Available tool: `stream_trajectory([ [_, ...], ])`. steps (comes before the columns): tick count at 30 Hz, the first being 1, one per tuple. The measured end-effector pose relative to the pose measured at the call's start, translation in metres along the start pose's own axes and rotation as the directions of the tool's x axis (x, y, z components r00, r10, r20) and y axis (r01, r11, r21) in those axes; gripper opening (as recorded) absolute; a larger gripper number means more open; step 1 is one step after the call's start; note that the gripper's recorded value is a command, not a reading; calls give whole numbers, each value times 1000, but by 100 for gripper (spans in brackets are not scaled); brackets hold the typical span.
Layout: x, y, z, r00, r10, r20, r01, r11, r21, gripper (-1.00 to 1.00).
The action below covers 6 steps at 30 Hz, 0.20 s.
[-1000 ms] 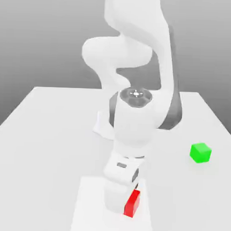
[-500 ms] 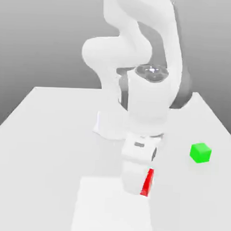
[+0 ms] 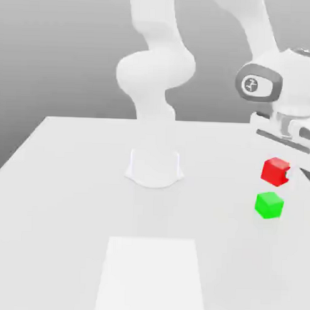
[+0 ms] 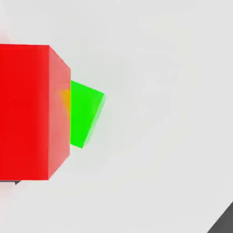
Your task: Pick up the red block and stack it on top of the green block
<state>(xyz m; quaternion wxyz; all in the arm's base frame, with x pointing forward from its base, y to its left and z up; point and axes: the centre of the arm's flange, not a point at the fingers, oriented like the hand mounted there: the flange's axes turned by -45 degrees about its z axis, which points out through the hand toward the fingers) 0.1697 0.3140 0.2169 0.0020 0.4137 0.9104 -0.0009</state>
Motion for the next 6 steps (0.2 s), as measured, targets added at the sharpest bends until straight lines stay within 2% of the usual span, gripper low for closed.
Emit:
stream_trajectory([
  [3, 1, -2, 27, 1000, -4, -1, 4, 1000, 1, -100],
  [4, 0, -2, 33, 1000, -3, -2, 3, 1000, 1, 100],
  [6, 0, -2, 33, 1000, -3, -2, 3, 1000, 1, 100],
])
